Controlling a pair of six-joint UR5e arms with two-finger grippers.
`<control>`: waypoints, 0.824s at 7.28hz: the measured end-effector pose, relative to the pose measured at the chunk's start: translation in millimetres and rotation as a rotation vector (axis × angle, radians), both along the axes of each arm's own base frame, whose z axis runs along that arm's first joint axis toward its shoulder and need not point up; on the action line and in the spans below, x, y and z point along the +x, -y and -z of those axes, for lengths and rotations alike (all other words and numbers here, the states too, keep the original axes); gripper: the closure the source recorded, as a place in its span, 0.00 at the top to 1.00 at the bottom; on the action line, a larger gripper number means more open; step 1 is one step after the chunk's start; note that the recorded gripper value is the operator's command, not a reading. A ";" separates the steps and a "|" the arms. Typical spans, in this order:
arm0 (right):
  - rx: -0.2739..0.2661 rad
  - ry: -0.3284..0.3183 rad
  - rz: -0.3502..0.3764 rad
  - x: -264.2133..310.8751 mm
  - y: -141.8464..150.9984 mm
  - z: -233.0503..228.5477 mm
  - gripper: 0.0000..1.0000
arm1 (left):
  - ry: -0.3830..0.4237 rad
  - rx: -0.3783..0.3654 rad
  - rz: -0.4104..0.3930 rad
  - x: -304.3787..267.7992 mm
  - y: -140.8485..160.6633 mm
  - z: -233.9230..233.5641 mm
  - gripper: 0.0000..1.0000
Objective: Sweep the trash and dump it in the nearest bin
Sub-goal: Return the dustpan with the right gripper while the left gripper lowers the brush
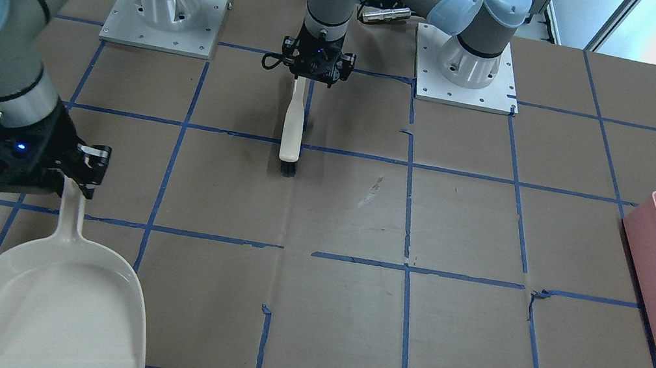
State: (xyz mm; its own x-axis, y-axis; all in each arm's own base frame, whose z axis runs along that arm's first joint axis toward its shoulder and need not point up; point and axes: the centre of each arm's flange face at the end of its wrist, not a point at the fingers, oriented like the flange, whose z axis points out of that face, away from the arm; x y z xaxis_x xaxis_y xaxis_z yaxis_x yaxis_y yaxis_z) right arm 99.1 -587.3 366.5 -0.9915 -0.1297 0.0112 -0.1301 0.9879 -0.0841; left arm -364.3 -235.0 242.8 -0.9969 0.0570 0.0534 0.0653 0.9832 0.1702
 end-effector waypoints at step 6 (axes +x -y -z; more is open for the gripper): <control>-0.042 0.016 -0.023 169.0 -6.8 60.1 0.00 | -0.034 -0.052 -0.005 -4.0 11.7 -34.2 1.00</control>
State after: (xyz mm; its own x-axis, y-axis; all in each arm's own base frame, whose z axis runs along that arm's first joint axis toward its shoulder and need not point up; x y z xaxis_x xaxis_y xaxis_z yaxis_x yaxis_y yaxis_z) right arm 268.1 -580.5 306.4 -0.9883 -0.1526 0.0014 -0.1516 0.9802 -0.1276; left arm -368.4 -246.7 276.9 -0.9949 0.0553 0.0844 0.0649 0.9911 0.1162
